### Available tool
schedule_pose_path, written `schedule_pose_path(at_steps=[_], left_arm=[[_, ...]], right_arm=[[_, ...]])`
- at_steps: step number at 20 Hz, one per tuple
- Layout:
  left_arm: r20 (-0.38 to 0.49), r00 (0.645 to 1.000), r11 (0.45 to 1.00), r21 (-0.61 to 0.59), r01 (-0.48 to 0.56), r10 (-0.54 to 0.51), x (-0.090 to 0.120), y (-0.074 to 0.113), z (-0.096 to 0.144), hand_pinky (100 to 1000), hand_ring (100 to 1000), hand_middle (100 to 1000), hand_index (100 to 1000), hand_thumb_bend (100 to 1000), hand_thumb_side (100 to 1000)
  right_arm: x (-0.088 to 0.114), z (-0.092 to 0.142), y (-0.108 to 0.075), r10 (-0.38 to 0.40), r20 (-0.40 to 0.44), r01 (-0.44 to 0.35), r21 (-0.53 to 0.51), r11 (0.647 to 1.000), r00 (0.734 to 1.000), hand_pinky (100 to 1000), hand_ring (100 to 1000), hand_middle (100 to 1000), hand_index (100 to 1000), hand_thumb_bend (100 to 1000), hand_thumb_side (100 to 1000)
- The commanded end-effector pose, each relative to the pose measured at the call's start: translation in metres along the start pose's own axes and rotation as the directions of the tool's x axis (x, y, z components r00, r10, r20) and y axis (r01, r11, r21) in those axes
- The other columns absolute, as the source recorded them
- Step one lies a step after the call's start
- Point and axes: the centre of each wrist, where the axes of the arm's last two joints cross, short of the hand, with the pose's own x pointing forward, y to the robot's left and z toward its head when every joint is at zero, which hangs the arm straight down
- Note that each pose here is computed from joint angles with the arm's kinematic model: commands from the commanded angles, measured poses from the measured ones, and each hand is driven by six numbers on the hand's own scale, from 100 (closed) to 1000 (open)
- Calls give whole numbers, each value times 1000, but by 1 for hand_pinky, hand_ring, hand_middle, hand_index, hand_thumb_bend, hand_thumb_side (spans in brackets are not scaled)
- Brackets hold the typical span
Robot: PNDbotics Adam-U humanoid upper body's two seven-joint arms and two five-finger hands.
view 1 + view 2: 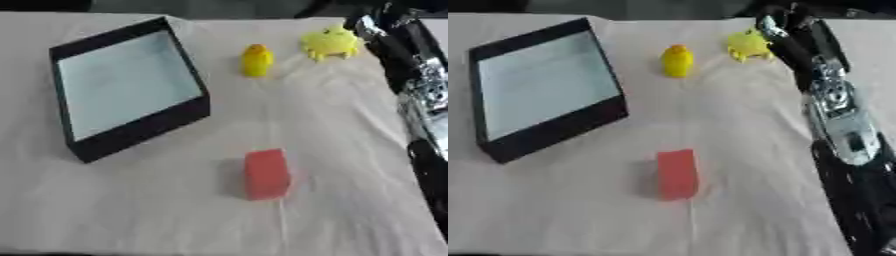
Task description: Pick up objects on the table and place them in the box.
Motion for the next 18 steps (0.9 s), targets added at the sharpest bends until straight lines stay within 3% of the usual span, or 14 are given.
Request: schedule_pose_path(at_steps=[1, 7, 11, 15, 18], left_arm=[[21, 1000, 1000, 5, 9, -9, 5, 3, -3, 854, 738, 762, 797, 162, 845], [21, 1000, 1000, 5, 10, -10, 5, 4, -2, 854, 738, 761, 797, 161, 845], [18, 1000, 1000, 3, 16, -16, 5, 4, -2, 854, 738, 761, 797, 161, 845], [16, 1000, 1000, 2, 23, -23, 4, 6, -2, 854, 738, 761, 796, 161, 846], [15, 1000, 1000, -1, 27, -27, 4, 6, -2, 854, 738, 761, 796, 161, 846]], right_arm=[[11, -4, -8, 33, 32, -33, -2, 999, 999, 906, 748, 621, 855, 100, 430], [14, -5, -10, 48, 39, -48, 9, 999, 998, 906, 751, 624, 857, 100, 422], [28, -10, -15, 118, 80, -124, 75, 989, 990, 907, 758, 638, 864, 100, 391], [53, -16, -21, 216, 159, -245, 195, 950, 963, 908, 772, 660, 873, 100, 363], [72, -18, -23, 282, 230, -341, 285, 896, 932, 908, 779, 672, 876, 100, 366]])
